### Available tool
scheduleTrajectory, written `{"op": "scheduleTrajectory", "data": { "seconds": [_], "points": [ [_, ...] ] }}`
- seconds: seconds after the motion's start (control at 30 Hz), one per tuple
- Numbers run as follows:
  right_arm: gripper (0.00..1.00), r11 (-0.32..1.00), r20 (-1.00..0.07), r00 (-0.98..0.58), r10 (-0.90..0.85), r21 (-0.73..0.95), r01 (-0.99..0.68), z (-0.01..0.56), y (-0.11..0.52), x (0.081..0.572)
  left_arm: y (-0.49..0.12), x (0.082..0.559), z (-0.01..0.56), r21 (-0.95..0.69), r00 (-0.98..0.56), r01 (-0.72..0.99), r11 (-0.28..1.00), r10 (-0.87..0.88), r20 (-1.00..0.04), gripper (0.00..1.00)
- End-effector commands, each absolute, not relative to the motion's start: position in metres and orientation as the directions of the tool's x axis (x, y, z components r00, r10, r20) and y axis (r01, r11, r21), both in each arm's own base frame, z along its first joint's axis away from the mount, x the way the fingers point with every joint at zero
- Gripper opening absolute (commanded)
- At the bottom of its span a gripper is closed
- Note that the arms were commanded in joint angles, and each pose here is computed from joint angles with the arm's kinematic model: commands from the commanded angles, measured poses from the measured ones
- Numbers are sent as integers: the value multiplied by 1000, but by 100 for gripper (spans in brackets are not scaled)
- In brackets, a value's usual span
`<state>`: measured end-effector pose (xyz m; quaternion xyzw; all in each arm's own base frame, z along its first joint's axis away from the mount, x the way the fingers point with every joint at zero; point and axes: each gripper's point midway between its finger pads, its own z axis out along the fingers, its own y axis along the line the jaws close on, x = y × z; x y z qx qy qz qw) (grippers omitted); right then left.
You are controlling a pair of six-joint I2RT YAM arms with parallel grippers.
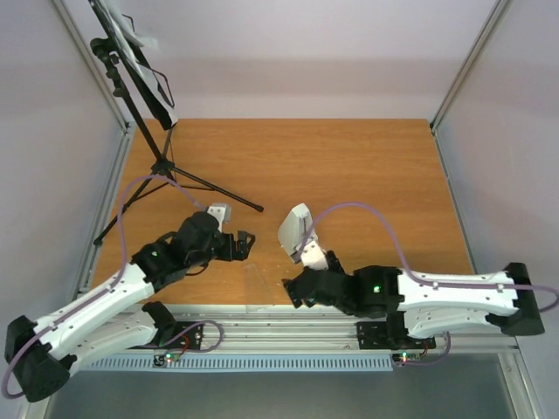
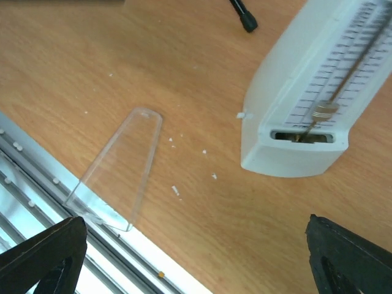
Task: Pack up the instrument practice props
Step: Pick up the cover of the metronome from the center of the board.
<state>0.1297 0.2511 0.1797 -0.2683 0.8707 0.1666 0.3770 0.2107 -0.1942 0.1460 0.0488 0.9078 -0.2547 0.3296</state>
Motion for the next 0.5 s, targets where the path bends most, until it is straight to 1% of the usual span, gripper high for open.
{"op": "scheduleTrajectory", "data": {
  "seconds": [0.0, 0.1, 0.17, 0.27, 0.33, 0.37, 0.47],
  "points": [
    [99, 872, -733, -586, -346, -20, -489, 190, 253, 126, -185, 215, 214, -354, -723, 336, 873, -2, -691, 99],
    [99, 862, -683, -631, -369, 3, -507, 177, 279, 119, -181, 220, 245, -344, -733, 370, 863, 43, -679, 99],
    [99, 870, -669, -658, -346, 35, -492, 169, 290, 116, -172, 230, 260, -314, -713, 372, 873, 52, -699, 99],
    [99, 871, -637, -712, -296, 125, -474, 160, 302, 114, -149, 246, 277, -269, -666, 332, 904, 22, -746, 99],
    [98, 880, -544, -800, -254, 214, -425, 145, 306, 116, -134, 253, 284, -252, -631, 295, 922, -9, -776, 99],
    [95, 887, -505, -831, -233, 241, -395, 137, 307, 121, -127, 257, 286, -243, -615, 276, 930, -24, -788, 99],
    [93, 872, -486, -825, -288, 224, -436, 137, 322, 119, -104, 265, 282, -194, -589, 208, 959, -36, -807, 99]
  ]
}}
